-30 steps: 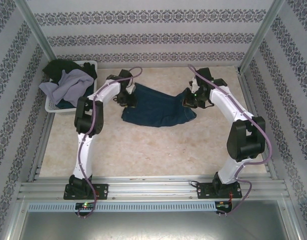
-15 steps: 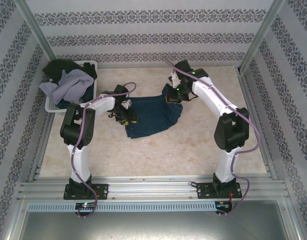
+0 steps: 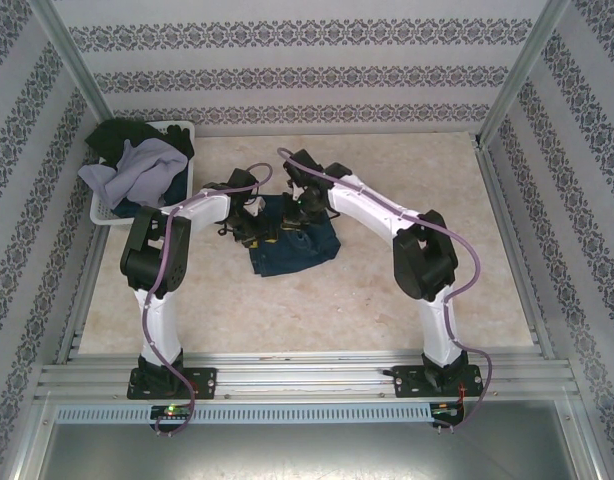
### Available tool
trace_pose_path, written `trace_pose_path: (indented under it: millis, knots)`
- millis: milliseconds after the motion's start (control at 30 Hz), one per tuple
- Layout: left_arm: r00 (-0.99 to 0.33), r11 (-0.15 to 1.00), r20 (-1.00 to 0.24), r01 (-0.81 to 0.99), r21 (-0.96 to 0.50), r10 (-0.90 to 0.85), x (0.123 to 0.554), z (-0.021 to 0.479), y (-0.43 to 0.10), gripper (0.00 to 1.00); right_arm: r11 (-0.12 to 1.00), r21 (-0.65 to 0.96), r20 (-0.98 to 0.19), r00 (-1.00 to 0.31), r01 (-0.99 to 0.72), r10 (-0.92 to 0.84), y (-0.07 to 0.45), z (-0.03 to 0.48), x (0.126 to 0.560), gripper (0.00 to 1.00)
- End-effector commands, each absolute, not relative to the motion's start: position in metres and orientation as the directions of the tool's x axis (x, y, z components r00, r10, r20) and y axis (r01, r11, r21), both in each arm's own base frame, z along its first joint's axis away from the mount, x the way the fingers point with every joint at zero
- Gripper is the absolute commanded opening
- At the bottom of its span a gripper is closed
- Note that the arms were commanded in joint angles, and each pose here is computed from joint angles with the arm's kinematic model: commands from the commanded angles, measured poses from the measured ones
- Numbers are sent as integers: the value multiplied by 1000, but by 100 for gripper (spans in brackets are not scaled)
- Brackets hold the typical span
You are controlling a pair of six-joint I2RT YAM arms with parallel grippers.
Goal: Fold and stack the skirts
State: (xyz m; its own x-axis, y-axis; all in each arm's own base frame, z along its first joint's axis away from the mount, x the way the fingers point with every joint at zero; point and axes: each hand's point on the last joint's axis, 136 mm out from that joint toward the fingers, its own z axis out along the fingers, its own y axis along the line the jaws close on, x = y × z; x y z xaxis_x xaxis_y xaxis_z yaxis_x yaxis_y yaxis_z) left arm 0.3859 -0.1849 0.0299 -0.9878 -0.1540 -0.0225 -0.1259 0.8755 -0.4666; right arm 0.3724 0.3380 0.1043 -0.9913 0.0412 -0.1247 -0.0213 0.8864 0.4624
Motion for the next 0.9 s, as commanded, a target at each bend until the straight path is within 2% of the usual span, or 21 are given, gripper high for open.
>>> trace_pose_path:
  millis: [0,133,267,367,467,600,733,767,867]
  knots:
    - [-981,872,-56,-136,-470,-184,388,49,-176,45,869,479,-128,-971,119,204,327,76,395,0]
    - [-973,886,-74,-165,-434,-218,384,64,-158,51,882,445,-108,-969,155,224,311,52,391,0]
    - [-965,906,-105,-186,-379,-242,383,69,-141,53,876,456,-90,-972,155,219,314,45,389,0]
    - [-961,922,-98,-215,-321,-258,380,56,-130,46,854,502,-93,-973,139,213,328,54,392,2]
    - [-959,920,-58,-246,-306,-276,375,36,-129,35,822,556,-94,-974,122,207,346,65,394,10]
    - [-954,912,-52,-266,-314,-296,376,28,-130,30,741,667,-113,-972,80,207,376,85,399,22]
    - [-948,911,-66,-279,-304,-312,381,28,-123,30,609,793,-155,-965,6,212,399,121,405,43]
    - [-946,910,-63,-286,-299,-318,381,29,-119,30,580,814,-172,-960,-11,222,400,130,407,54]
    - [-937,910,-67,-313,-270,-342,377,34,-103,32,547,835,-229,-944,-65,238,393,151,416,71]
